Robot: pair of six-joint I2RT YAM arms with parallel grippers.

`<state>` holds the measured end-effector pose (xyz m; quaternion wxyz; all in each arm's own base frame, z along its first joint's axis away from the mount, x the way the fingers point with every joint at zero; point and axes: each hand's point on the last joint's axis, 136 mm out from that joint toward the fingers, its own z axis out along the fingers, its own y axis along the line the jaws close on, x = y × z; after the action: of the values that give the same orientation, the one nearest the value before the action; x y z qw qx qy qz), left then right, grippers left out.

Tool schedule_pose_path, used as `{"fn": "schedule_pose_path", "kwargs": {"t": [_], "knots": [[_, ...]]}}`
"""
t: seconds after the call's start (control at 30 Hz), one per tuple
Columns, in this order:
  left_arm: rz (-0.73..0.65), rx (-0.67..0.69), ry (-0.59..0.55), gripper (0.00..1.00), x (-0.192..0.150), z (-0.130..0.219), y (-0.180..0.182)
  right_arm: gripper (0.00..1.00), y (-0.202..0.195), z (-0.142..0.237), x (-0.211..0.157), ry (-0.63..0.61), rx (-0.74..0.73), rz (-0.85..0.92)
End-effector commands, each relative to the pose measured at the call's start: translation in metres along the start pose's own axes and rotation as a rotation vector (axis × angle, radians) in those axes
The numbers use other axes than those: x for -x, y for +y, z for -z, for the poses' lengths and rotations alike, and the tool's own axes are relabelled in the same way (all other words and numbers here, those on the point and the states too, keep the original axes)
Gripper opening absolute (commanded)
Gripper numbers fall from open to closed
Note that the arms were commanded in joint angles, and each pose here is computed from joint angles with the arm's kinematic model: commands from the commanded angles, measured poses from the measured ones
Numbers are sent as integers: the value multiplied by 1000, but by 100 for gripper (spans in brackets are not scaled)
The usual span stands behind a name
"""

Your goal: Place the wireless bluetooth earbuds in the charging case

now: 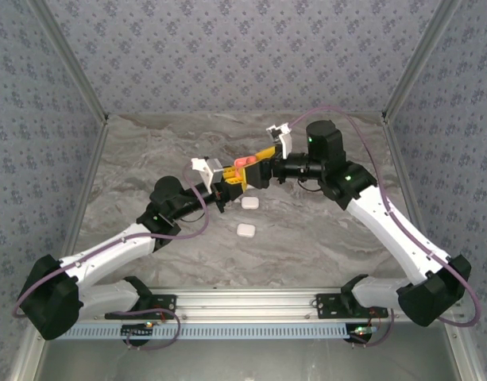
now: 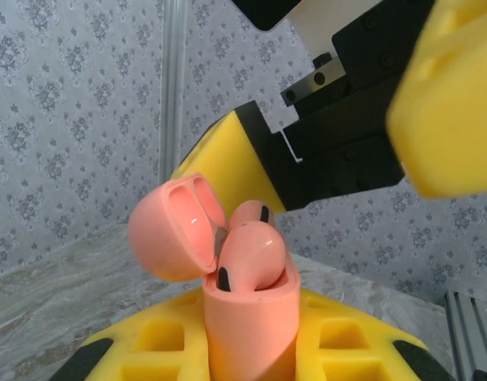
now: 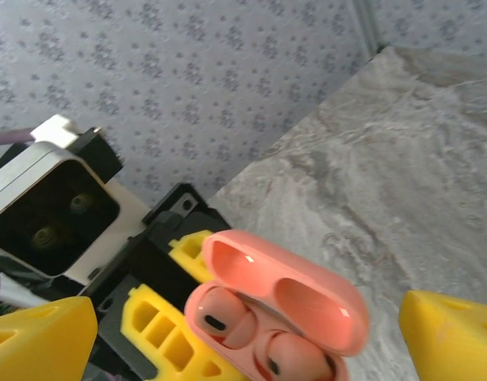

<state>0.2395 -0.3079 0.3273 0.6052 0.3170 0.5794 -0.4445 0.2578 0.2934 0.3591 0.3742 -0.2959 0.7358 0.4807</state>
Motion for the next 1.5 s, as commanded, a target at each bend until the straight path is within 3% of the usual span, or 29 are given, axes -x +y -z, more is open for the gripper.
{"fn": "schedule_pose_path", "kwargs": {"t": [0.0,0.33,0.7,0.9,1.2,1.47], "knots": [[-17,-38,-70,0,28,-4,-9,100,31,5,17,-25,120,42],[-17,-21,-56,0,23,-6,-5,100,52,22,9,-24,161,111],[-16,-11,-50,0,21,-6,-3,100,32,23,-12,6,51,87],[-7,14,-39,0,18,-2,0,100,-2,34,-8,-9,-175,88],[105,200,55,0,-9,26,41,100,-78,98,-15,-104,-655,30],[343,446,227,0,-73,84,98,100,-110,124,-41,-115,-755,-62]]}}
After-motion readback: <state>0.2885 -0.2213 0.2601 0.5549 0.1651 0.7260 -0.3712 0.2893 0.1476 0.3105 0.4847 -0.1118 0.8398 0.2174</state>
